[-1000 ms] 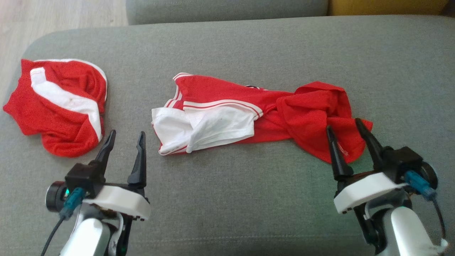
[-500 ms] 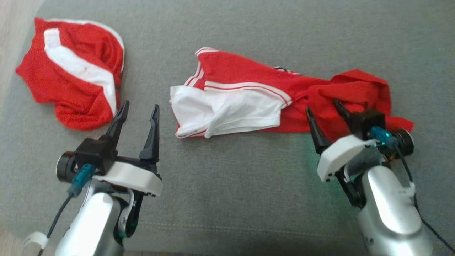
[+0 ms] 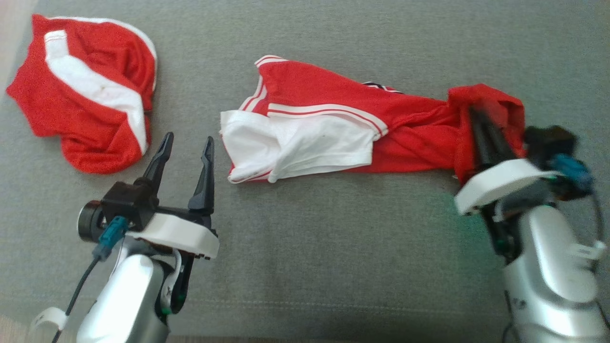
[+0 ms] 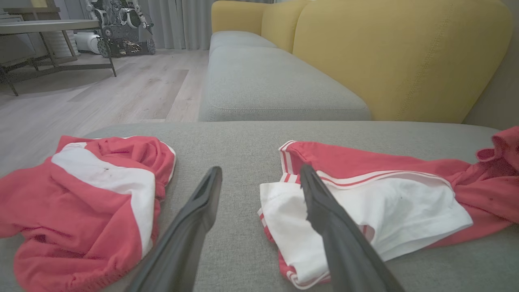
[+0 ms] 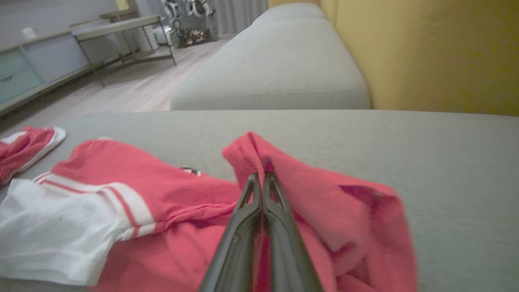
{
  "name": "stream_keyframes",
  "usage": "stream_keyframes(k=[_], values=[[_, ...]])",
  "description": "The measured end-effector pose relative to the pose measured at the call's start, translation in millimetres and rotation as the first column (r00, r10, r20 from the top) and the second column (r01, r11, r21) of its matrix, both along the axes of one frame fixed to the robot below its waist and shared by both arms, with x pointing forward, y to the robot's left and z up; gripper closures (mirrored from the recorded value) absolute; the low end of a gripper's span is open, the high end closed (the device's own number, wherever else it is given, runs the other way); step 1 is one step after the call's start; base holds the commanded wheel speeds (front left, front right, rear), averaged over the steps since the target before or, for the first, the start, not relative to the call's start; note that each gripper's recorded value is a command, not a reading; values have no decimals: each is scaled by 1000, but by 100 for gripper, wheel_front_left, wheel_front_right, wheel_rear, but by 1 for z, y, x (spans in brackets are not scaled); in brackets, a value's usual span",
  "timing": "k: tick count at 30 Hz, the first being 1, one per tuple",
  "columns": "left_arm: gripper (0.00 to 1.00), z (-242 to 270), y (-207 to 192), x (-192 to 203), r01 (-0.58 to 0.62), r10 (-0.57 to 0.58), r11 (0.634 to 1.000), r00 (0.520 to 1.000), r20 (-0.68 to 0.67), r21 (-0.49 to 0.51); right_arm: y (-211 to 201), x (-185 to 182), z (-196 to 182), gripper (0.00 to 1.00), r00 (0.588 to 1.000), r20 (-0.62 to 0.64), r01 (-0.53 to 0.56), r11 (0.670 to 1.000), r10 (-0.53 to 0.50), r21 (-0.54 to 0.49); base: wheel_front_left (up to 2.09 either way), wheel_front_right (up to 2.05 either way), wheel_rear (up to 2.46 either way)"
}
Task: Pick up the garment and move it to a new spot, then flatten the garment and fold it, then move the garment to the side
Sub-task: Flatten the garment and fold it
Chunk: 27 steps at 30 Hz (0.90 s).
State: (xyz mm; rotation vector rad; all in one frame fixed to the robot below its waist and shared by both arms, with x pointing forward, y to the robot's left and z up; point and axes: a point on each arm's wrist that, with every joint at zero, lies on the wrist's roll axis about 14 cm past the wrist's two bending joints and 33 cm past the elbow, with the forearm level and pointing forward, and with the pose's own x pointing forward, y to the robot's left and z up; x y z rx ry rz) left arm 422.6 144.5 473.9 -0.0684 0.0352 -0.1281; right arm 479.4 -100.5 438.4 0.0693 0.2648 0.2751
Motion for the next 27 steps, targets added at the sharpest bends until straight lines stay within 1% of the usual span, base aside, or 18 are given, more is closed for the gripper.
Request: stream_keyframes(k=[4, 7, 9, 10, 13, 17, 21, 25, 27], values=[[0, 0, -7, 4, 20, -20, 1000, 1000, 5, -4, -52, -6, 5, 100, 988, 13, 155, 987, -155, 30, 0, 0, 0], [0, 1, -12, 7, 35, -35, 999, 999, 9, -3, -89, -24, -8, 100, 965, -39, 261, 965, -260, 25, 0, 0, 0], [0, 1, -15, 8, 42, -42, 999, 999, 11, -5, -105, -37, -20, 100, 949, -83, 307, 952, -305, 13, 0, 0, 0], [0, 1, -16, 9, 46, -46, 999, 999, 11, -5, -111, -44, -27, 0, 941, -109, 324, 946, -321, 7, 0, 0, 0], [0, 1, -20, 11, 58, -58, 998, 998, 12, -7, -120, -53, -37, 0, 924, -150, 359, 933, -353, 15, 0, 0, 0], [0, 2, -22, 12, 65, -65, 998, 998, 17, -4, -123, -54, -31, 0, 923, -125, 370, 929, -364, 28, 0, 0, 0], [0, 5, -21, 11, 64, -64, 998, 998, 25, -1, -113, -44, -3, 0, 944, -15, 330, 943, -330, 36, 0, 0, 0], [0, 9, -18, 8, 56, -56, 998, 998, 34, 6, -91, -37, 31, 0, 962, 101, 252, 968, -253, 21, 0, 0, 0], [0, 9, -16, 4, 51, -52, 999, 998, 32, 10, -79, -38, 42, 0, 967, 132, 216, 976, -216, 15, 0, 0, 0]])
